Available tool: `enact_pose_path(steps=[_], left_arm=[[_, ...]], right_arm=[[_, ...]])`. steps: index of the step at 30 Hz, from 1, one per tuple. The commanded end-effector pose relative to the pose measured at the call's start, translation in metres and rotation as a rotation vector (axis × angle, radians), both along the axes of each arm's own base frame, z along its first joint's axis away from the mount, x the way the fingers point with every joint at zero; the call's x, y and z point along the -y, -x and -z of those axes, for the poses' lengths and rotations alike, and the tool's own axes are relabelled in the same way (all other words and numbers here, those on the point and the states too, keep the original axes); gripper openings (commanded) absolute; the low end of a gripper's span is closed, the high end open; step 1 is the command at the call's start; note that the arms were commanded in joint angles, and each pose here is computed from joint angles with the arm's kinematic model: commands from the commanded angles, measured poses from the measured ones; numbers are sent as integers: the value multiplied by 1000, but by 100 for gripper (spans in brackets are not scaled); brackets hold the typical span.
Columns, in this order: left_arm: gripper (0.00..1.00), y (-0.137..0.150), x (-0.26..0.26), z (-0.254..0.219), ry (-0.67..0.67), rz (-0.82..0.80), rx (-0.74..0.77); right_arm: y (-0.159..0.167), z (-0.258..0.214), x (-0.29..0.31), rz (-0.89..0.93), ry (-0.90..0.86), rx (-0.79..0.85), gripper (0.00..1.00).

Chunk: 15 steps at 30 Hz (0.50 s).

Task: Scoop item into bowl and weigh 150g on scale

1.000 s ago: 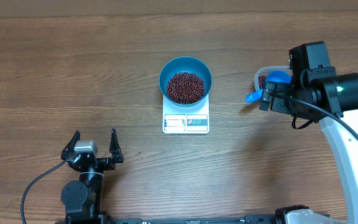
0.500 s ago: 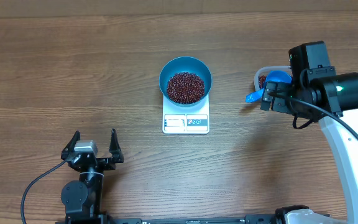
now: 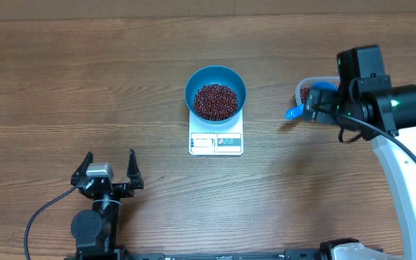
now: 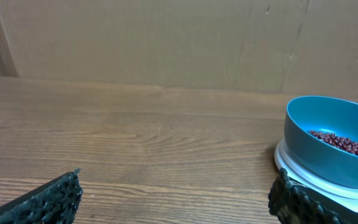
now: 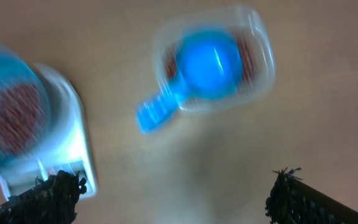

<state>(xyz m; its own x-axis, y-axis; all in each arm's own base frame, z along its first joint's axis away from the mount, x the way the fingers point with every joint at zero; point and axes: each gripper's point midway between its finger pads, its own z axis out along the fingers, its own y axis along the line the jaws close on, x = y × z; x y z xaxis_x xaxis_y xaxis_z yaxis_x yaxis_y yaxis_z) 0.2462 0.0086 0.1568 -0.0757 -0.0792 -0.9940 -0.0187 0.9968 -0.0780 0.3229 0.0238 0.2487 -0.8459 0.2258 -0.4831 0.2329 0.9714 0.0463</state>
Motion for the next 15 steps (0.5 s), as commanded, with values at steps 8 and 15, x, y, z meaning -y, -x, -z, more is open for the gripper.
enact_pose_path(steps=[8, 15], left_arm=[[100, 0, -3, 0, 1, -16, 3], [100, 0, -3, 0, 1, -16, 3]], right_arm=[[-24, -30, -19, -62, -134, 440, 100], [-17, -34, -44, -191, -268, 729, 100]])
